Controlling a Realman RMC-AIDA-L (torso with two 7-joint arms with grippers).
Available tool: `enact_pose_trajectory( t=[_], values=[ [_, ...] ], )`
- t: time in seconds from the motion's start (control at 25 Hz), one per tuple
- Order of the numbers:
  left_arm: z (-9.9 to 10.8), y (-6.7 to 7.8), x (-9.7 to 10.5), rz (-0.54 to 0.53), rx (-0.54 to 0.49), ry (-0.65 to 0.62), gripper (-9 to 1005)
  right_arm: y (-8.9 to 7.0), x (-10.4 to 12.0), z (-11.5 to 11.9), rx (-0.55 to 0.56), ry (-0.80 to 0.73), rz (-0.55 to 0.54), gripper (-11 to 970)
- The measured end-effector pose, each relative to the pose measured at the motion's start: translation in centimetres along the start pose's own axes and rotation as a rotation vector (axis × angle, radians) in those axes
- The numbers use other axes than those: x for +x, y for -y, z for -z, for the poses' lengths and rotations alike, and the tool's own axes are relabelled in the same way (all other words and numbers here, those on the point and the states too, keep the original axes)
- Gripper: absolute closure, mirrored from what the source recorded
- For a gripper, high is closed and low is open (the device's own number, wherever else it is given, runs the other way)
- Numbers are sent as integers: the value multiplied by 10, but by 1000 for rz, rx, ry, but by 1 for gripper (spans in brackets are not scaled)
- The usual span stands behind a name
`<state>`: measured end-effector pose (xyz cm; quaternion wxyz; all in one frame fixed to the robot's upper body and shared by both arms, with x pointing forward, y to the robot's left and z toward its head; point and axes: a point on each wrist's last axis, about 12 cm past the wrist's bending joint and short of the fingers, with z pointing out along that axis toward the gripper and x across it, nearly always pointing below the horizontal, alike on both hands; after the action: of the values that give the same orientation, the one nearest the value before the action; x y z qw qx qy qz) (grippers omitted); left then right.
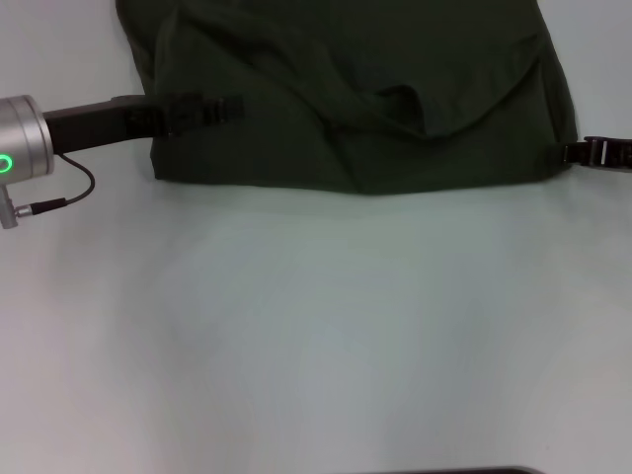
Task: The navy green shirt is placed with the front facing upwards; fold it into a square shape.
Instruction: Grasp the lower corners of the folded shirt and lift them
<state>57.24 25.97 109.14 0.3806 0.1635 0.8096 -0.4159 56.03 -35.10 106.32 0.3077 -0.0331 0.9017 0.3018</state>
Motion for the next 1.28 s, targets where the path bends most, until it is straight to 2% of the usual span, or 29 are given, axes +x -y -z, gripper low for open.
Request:
enact_pose_trajectory(
  t=[0.24, 0.52, 0.8, 1.08, 1.28],
  values=[
    [0, 0, 0, -1, 0, 0, 183, 1, 0, 1, 3, 3, 4, 924],
    [3, -2, 7, 16, 0, -16, 182, 5, 6, 10, -15, 35, 6, 924],
    [14, -9, 17, 6, -33, -48, 182, 10, 11, 23, -33, 61, -15, 924],
    [24, -24, 26, -17, -142, -43, 182, 10, 9, 24, -43, 63, -17, 924],
    [23, -33, 32, -7, -209, -59, 182, 10, 8, 24, -44, 62, -19, 924]
  ],
)
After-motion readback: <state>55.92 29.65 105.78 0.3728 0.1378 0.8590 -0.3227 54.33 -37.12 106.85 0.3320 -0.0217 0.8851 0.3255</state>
